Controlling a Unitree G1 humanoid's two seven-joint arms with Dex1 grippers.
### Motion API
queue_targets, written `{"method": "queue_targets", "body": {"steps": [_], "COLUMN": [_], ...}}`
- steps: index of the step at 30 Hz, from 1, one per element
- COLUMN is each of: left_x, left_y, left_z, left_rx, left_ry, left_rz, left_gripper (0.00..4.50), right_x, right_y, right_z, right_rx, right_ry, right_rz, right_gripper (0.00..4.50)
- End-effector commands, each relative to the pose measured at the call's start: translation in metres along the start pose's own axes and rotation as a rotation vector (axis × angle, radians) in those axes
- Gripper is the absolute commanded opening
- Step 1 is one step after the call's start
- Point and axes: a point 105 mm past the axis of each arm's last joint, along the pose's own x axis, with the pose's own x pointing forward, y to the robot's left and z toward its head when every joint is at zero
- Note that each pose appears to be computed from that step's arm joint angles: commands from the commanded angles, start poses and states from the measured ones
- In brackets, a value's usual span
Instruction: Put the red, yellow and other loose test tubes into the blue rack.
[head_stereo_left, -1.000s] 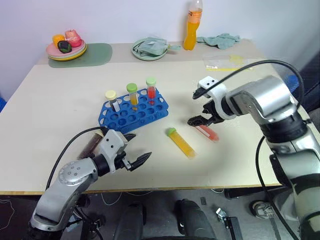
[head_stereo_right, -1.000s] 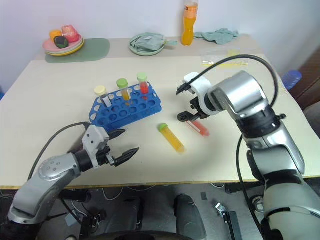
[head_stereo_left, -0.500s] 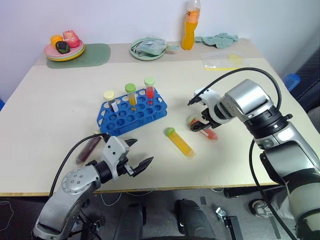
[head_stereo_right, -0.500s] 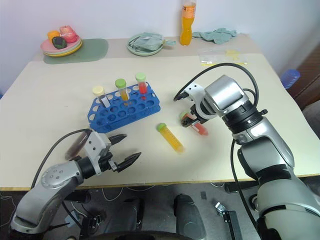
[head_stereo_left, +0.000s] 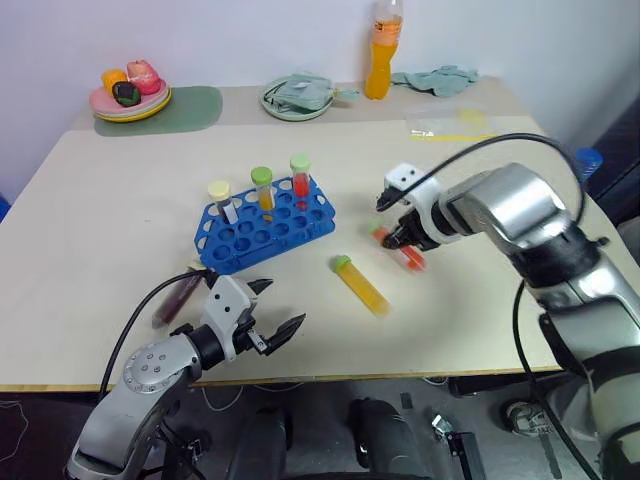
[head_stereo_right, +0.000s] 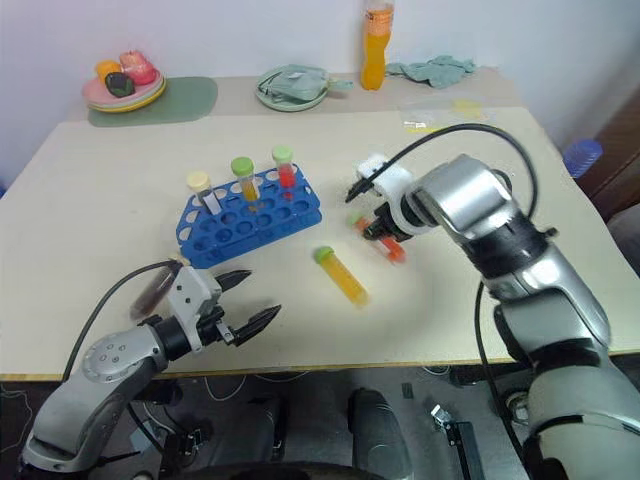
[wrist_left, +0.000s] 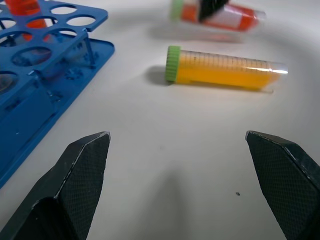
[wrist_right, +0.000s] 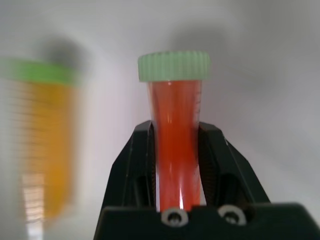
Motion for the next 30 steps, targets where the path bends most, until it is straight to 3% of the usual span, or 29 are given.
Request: {"method": "queue_targets", "body": {"steps": [1,5,9,15,30], "left_x": [-0.004,-0.007,-0.009,-0.016,-0.016], "left_y": [0.003,0.019,0.027,0.035,0.029], "left_z": [0.010,0.013,0.018,0.026,0.034], "left_rx": [0.018,-0.020,-0.017,0.007,0.009], "left_ry": [-0.050,-0.103,-0.127,-0.134,-0.146], "left_rz": [0.027,0.106,0.138,0.158,0.164], "left_gripper": [4.50,4.50,4.50,4.50,4.50], "right_x": [-0.025,-0.032,-0.006,0.032,0.062], "right_y": [0.010,0.041,0.050,0.039,0.030], "right_z": [0.057,0.093,0.103,0.097,0.079], "right_rx": [-0.110,-0.032,0.073,0.208,0.250], "right_ry": [-0.455,-0.895,-1.038,-1.065,-0.991], "right_rz": [-0.021,-0.009,-0.104,-0.217,-0.224], "right_gripper": [0.68,0.68,0.68,0.68,0.68]}}
